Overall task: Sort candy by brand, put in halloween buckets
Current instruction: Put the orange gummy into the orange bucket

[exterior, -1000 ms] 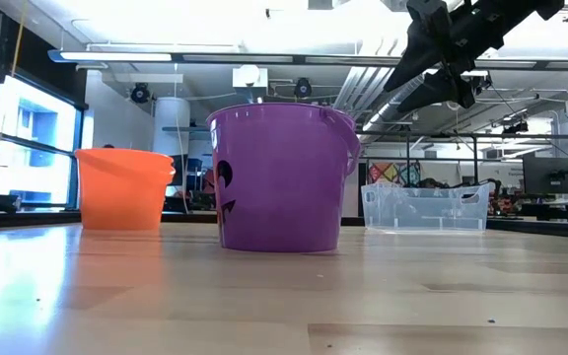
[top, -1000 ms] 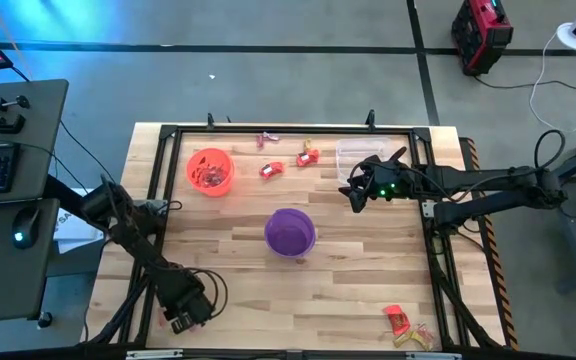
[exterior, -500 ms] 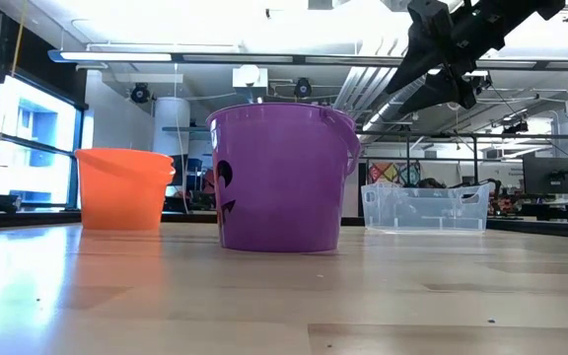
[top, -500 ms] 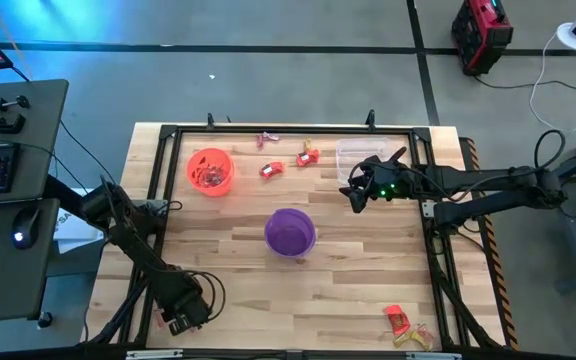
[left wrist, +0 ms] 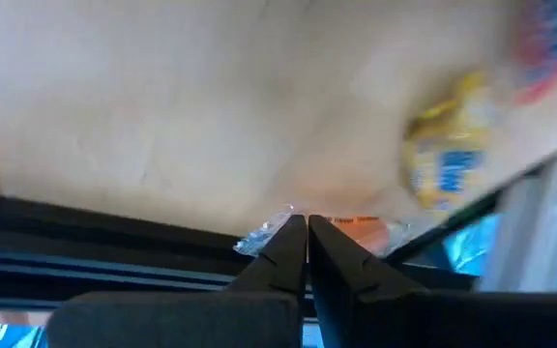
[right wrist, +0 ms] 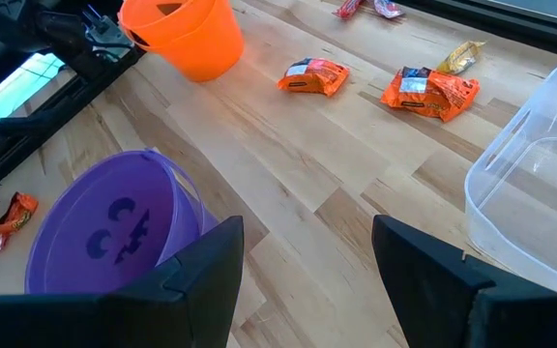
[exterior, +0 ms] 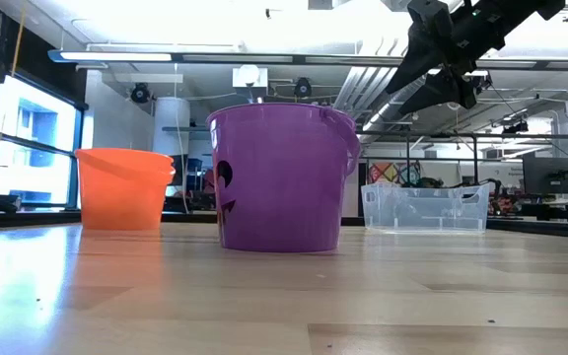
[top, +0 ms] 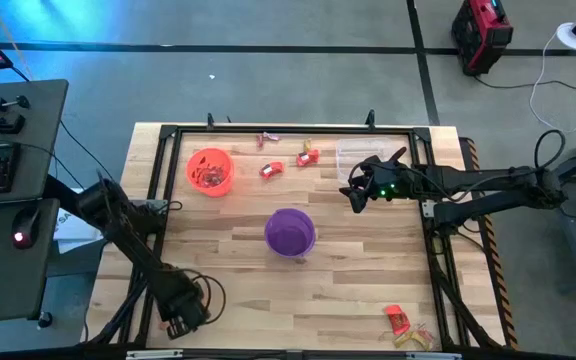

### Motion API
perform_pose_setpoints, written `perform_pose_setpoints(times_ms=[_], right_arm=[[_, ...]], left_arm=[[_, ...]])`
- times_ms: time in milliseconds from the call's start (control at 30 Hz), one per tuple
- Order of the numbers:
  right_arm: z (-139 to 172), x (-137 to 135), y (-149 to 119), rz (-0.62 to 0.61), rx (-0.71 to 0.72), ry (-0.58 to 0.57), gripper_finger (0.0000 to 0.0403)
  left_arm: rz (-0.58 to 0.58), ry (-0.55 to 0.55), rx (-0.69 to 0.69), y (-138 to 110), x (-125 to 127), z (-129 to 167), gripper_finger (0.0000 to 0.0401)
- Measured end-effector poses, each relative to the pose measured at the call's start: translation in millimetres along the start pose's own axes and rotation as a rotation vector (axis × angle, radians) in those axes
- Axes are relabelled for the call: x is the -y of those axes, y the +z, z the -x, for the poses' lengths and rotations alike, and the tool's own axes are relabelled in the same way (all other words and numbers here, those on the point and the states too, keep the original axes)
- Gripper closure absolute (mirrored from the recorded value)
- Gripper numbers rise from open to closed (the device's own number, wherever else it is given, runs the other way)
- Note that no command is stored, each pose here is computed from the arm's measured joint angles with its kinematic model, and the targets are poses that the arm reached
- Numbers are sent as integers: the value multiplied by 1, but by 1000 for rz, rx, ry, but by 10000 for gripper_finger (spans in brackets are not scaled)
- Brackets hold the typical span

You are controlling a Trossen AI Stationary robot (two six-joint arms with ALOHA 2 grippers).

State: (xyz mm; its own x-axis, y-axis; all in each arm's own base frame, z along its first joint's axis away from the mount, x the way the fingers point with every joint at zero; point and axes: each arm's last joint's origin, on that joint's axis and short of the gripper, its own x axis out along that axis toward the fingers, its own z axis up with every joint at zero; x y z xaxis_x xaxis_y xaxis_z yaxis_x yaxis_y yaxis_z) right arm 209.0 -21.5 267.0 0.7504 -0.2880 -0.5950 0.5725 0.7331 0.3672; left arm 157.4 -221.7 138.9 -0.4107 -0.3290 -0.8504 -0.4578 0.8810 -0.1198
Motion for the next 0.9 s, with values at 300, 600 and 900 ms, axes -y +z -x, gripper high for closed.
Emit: perform_pose_setpoints(times_ms=[300,600,900], right_arm=[[0,0,0,0,-1,0,179],[0,0,0,-8,1,1,179],[0,-3,4,-141,38,32,179]], left_arm=[[49,-215,294,-10,-37,90,401],[300,-477,919,-18,-122,182,401],[553,-178,1337,-6,-204,221,401]])
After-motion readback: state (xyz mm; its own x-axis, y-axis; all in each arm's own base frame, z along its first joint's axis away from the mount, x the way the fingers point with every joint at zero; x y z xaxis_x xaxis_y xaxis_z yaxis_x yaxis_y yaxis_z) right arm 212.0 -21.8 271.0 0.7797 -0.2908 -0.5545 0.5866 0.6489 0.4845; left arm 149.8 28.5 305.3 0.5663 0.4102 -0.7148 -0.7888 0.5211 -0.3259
